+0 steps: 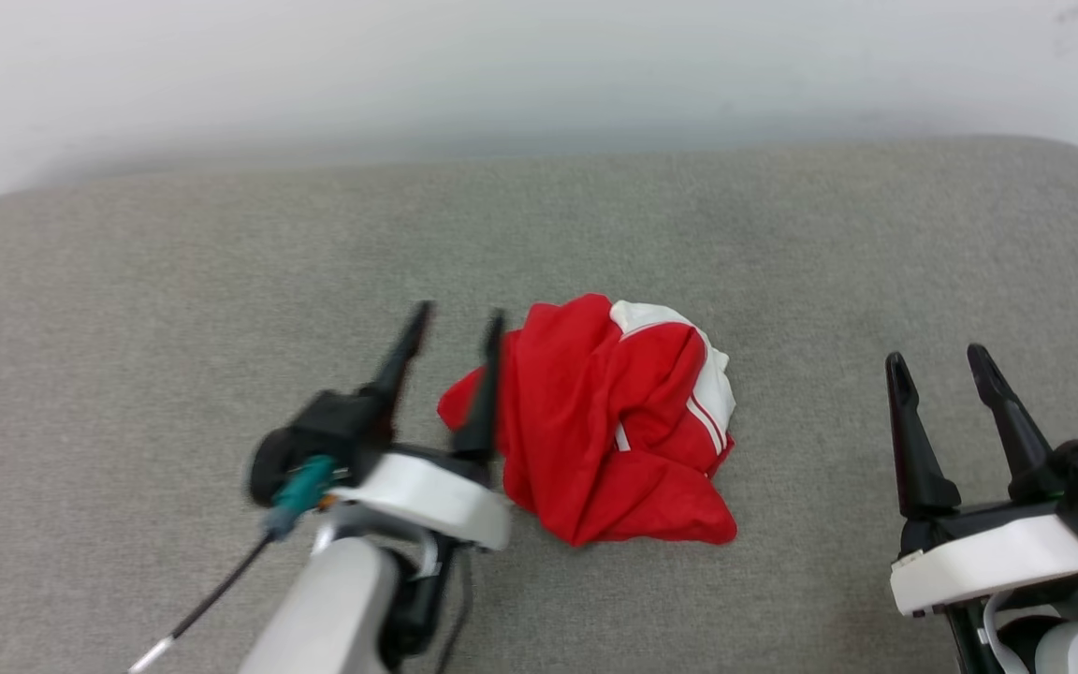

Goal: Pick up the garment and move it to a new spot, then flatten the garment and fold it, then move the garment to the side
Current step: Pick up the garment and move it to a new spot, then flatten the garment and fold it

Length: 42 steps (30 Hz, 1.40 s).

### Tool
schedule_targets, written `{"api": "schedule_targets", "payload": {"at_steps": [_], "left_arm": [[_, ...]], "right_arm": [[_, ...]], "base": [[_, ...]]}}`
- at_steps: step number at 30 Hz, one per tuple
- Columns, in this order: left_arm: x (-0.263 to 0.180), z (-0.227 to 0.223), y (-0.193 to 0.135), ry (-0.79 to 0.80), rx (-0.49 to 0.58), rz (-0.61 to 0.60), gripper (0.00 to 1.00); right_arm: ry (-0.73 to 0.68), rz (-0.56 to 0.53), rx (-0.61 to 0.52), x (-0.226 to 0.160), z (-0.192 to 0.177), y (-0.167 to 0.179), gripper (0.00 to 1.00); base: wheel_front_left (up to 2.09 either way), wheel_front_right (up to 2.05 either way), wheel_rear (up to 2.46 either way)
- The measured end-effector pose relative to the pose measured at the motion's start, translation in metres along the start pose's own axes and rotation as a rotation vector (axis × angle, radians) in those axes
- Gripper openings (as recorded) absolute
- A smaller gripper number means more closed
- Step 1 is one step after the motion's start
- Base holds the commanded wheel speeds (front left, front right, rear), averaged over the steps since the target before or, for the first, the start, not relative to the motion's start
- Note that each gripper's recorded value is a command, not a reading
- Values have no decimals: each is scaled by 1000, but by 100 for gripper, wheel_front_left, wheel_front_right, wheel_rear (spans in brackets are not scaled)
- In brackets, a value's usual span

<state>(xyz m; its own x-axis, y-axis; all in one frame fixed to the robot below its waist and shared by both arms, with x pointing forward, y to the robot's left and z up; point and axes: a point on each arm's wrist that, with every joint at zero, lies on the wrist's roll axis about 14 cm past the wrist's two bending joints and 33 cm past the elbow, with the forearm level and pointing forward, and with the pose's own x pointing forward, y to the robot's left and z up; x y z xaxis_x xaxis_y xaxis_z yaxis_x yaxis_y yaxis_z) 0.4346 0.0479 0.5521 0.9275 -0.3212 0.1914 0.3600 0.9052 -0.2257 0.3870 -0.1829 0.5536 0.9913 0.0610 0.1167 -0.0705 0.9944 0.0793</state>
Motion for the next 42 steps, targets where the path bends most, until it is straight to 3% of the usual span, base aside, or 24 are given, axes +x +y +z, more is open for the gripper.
{"api": "schedule_targets", "payload": {"at_steps": [5, 10, 19, 29, 36, 42], "left_arm": [[-31, 21, 56, -37, 81, 160, 100], [-65, 27, 91, -1, 173, 231, 100], [-91, 22, 90, 75, 184, 234, 100], [-92, 23, 83, 75, 168, 231, 100], [-91, 22, 80, 68, 154, 234, 100], [-81, 23, 79, 40, 147, 233, 100]], "right_arm": [[16, 5, -3, -8, -1, 2, 100], [28, 12, 0, -18, -2, 6, 100], [46, 11, 8, -33, -3, 7, 100], [78, 0, 10, -35, -7, 3, 100], [398, -8, 10, -33, -58, -3, 100], [724, 155, -42, -22, -100, 23, 100]], "base": [[0, 0, 0], [0, 0, 0], [0, 0, 0], [0, 0, 0], [0, 0, 0], [0, 0, 0]]}}
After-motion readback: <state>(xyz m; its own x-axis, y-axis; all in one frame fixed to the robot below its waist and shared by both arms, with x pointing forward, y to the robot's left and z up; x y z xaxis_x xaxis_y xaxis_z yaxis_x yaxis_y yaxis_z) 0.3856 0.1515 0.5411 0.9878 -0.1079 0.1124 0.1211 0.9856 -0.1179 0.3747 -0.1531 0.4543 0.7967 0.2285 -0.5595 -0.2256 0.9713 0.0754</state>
